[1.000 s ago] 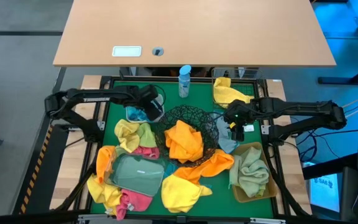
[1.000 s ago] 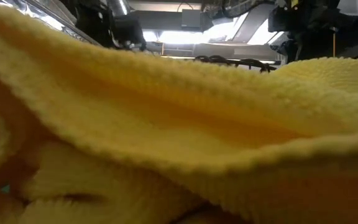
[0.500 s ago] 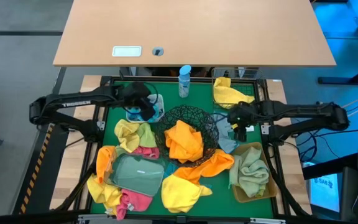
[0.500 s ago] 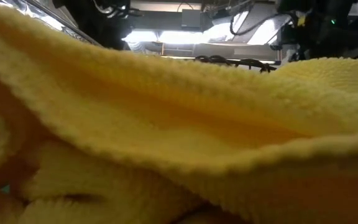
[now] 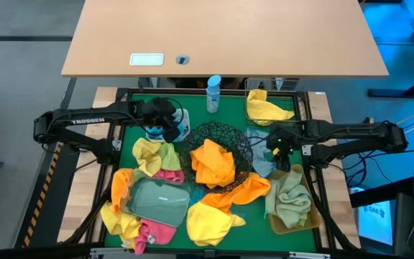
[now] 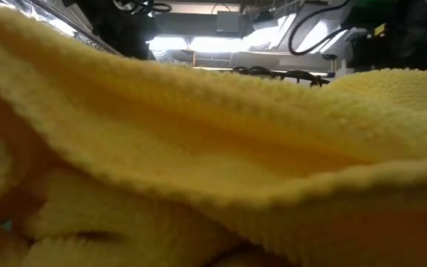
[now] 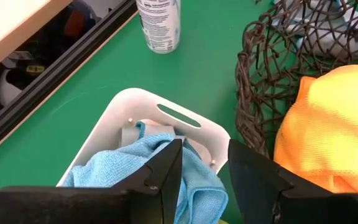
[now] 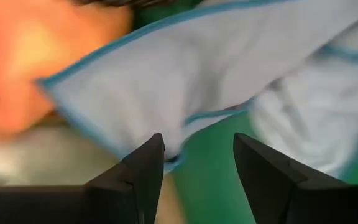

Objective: Sort microfiber towel by color & place in baskets
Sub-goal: Put the light blue microfiber towel into the white bin

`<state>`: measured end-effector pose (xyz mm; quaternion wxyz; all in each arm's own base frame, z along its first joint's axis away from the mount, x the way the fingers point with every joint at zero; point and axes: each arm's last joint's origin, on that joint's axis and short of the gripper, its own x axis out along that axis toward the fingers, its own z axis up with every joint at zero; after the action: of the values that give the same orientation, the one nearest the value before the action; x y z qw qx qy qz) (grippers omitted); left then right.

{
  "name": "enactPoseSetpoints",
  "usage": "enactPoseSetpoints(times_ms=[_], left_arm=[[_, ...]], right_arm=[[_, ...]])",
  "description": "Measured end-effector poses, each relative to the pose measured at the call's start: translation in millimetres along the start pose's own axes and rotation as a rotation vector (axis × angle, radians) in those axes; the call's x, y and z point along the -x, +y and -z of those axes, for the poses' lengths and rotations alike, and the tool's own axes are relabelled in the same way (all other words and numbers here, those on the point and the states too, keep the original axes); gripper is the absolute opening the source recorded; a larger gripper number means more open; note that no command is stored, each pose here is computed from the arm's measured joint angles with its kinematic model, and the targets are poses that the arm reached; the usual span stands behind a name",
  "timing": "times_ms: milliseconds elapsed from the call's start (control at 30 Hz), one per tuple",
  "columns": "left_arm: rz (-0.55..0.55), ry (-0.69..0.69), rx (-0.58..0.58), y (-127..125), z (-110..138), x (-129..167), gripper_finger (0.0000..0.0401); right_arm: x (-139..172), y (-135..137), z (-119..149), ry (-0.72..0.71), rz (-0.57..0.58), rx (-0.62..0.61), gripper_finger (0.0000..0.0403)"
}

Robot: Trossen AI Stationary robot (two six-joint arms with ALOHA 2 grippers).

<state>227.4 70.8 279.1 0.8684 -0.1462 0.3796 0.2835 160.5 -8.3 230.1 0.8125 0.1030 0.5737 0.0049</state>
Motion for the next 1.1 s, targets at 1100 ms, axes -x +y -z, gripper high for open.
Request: enactPoseSetpoints(times_ms=[1100], left_arm=[[-0.001,0.0,0.001,0,0,0,0.0124]], right_arm=[[-24,28,16,0.027,-0.083,0.103,0.0193]])
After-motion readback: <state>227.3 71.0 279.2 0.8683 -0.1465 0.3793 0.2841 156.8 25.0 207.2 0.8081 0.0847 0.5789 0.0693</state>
